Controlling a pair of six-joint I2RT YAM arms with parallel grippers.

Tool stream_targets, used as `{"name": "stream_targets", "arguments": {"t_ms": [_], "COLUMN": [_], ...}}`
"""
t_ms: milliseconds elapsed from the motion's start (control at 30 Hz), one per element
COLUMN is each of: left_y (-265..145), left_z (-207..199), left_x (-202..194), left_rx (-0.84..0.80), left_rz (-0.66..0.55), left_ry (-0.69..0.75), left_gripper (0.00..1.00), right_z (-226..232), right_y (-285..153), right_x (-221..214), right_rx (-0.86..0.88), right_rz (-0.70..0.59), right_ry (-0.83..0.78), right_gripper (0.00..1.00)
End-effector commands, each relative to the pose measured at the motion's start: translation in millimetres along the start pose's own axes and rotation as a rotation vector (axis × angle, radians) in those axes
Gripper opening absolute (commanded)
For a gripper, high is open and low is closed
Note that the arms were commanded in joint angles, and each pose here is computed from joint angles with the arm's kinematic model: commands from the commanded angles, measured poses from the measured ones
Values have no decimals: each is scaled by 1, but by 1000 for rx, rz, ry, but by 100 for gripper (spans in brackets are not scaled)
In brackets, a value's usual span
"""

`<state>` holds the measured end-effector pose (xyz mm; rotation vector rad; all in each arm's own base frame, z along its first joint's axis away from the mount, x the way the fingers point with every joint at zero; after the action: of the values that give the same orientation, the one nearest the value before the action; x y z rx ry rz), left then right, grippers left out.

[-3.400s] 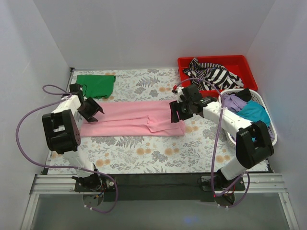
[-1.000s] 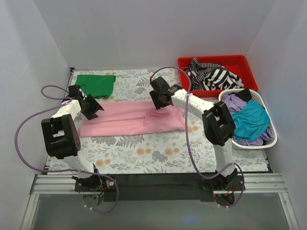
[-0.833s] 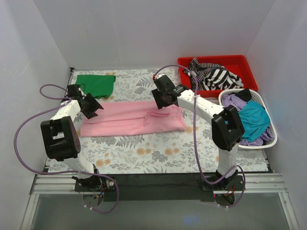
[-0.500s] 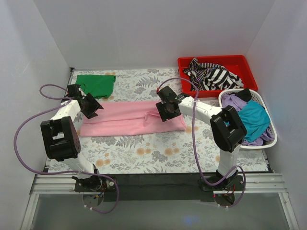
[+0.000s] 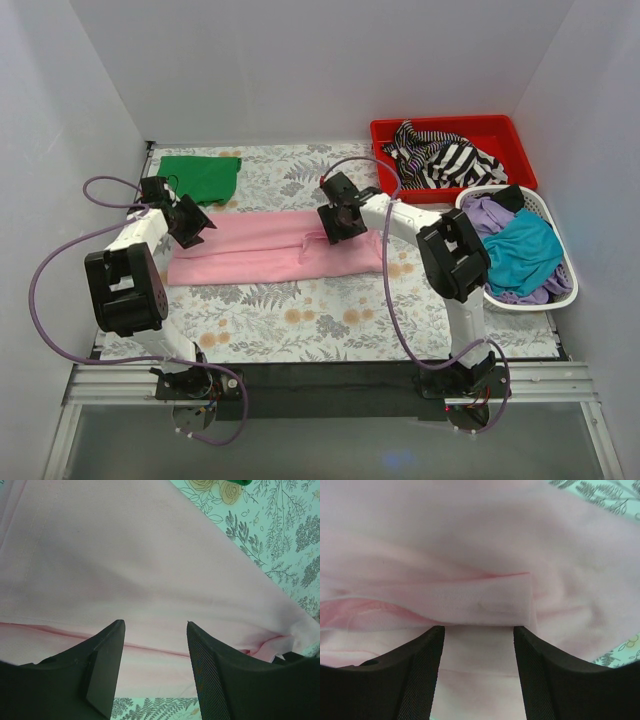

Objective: Fold and stack the t-shirts
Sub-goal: Fold the tshirt

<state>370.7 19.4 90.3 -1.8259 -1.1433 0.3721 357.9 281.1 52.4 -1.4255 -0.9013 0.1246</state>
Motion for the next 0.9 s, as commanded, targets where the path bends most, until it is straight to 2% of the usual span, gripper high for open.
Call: {"name": "stream_targets", "arguments": {"t_ms": [0,300,467,600,700,733,867], "left_y": [-9,-7,-8,-16,-15,-14,2], "left_z": [-4,-3,-3,-20,-36,-38,-30], "left_x": [5,6,6,10,9,11,18], "left_rx": [-13,-9,-13,-96,-182,-183,-134], "left_rz": [-39,-37,-42,-60,-30,-31,-43], "left_ry": [23,20,20,46,57,51,41], "left_gripper": [51,51,51,52,53,53,53], "right_z": [-17,-29,-37,-46,-50,-49,-51], "right_y": [-7,-4,-8,-29,-40,-33,-23], "right_x": [35,80,90,69,52,31,1], "right_rx": [-38,-39,-59,-92,-92,-91,-77], "right_rz": [-87,-152,-144,-128,-115,-67,-11], "right_ry": [8,5,5,33,63,65,84], "right_gripper": [64,66,66,67,67,67,67]}}
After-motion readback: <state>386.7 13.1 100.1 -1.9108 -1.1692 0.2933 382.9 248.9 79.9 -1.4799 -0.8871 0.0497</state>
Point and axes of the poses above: each gripper's point midway between its finger pads, its own y axis out along the fingers, its own z axis along the line the jaws close on, x = y × z, the point moved 2 cm from there along -y, back along the fingers, and after that the axes turned 14 degrees about -y, right-handed, at the moved point
